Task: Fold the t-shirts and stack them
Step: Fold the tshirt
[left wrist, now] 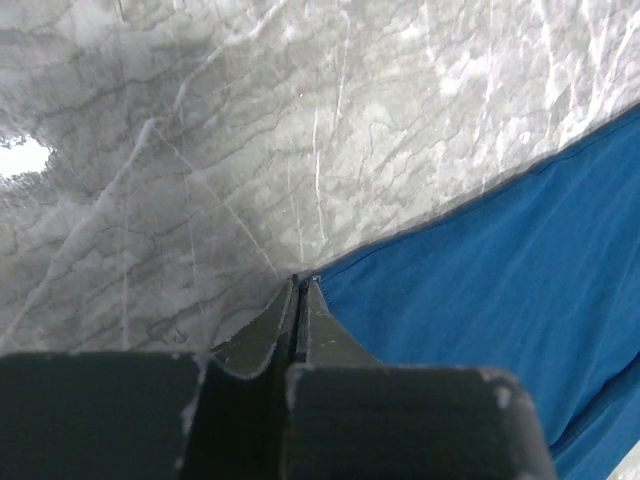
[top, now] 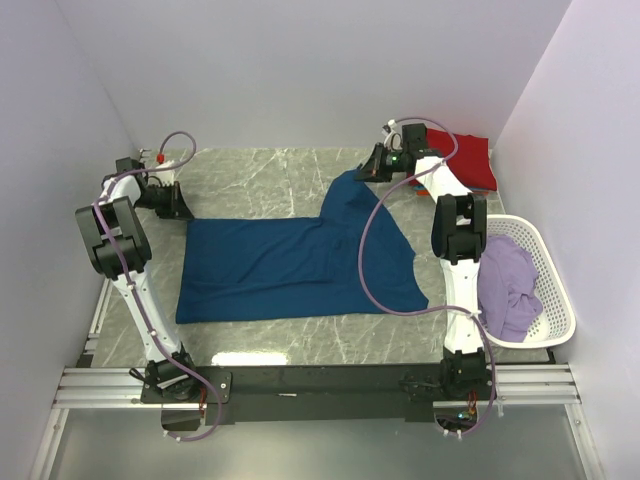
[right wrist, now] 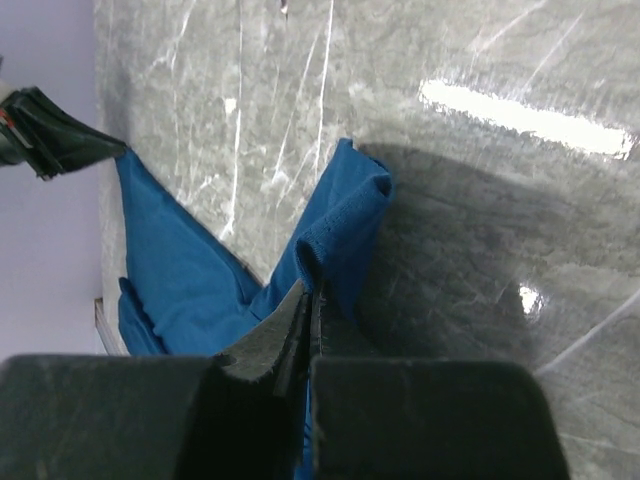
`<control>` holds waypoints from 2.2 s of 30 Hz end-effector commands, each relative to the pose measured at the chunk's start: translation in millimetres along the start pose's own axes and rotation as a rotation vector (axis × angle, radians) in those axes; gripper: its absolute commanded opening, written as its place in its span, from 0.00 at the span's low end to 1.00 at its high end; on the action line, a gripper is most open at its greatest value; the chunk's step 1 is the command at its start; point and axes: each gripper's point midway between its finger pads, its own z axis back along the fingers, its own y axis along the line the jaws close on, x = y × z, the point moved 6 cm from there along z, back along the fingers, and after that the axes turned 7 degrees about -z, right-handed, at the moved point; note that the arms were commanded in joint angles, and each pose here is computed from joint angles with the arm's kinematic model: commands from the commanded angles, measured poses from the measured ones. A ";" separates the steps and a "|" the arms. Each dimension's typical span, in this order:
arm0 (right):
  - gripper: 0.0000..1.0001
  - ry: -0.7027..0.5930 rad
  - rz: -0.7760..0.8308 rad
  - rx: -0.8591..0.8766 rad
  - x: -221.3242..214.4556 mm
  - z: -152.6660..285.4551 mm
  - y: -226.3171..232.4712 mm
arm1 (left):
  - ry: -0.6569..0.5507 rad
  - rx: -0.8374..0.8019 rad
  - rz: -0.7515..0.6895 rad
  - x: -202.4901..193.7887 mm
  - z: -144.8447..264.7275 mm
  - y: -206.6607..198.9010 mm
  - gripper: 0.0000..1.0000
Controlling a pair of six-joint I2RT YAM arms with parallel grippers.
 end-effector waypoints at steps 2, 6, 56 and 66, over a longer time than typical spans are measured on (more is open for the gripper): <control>0.00 -0.053 0.120 0.063 20.4 37.8 48.4 | -0.063 -0.010 -0.041 23.1 10.2 -4.1 0.01; 0.00 -0.055 0.134 0.074 20.0 46.2 56.0 | -0.109 -0.015 -0.089 31.9 19.3 -12.8 0.01; 0.00 0.159 0.174 0.095 -101.3 148.2 95.2 | -0.136 -0.104 -0.555 -36.4 118.7 -93.6 0.01; 0.00 0.240 0.174 0.055 -144.9 162.6 79.9 | -0.050 -0.123 -0.568 -81.9 123.0 -84.9 0.01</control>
